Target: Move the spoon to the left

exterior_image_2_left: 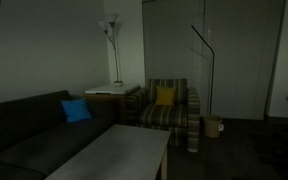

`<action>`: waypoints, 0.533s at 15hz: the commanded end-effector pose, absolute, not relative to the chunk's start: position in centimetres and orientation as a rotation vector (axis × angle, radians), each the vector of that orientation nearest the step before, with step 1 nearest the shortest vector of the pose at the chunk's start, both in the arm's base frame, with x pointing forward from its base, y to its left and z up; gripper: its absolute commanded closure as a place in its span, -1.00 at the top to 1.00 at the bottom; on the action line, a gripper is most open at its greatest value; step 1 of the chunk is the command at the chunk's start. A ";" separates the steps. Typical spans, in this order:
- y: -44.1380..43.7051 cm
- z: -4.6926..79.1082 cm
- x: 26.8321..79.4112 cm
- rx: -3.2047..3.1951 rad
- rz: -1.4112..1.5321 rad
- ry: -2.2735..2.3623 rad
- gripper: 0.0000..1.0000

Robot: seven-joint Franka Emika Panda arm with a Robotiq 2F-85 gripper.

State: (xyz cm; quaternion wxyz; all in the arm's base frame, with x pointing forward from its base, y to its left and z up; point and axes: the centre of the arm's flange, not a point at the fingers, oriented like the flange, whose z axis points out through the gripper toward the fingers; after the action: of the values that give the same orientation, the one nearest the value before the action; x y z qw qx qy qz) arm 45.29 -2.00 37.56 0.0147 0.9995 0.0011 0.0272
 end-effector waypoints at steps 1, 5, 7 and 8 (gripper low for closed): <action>-2.5 36.6 45.6 3.113 0.052 -0.033 1.00; -3.5 35.0 46.8 3.110 0.001 -0.091 1.00; -3.5 35.1 46.9 3.109 0.006 -0.093 1.00; -3.2 35.0 46.7 3.114 -0.010 -0.036 1.00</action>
State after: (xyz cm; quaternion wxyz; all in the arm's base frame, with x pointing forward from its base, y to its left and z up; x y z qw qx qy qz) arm 46.91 -3.45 35.18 0.0155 0.9994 -0.0298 0.0025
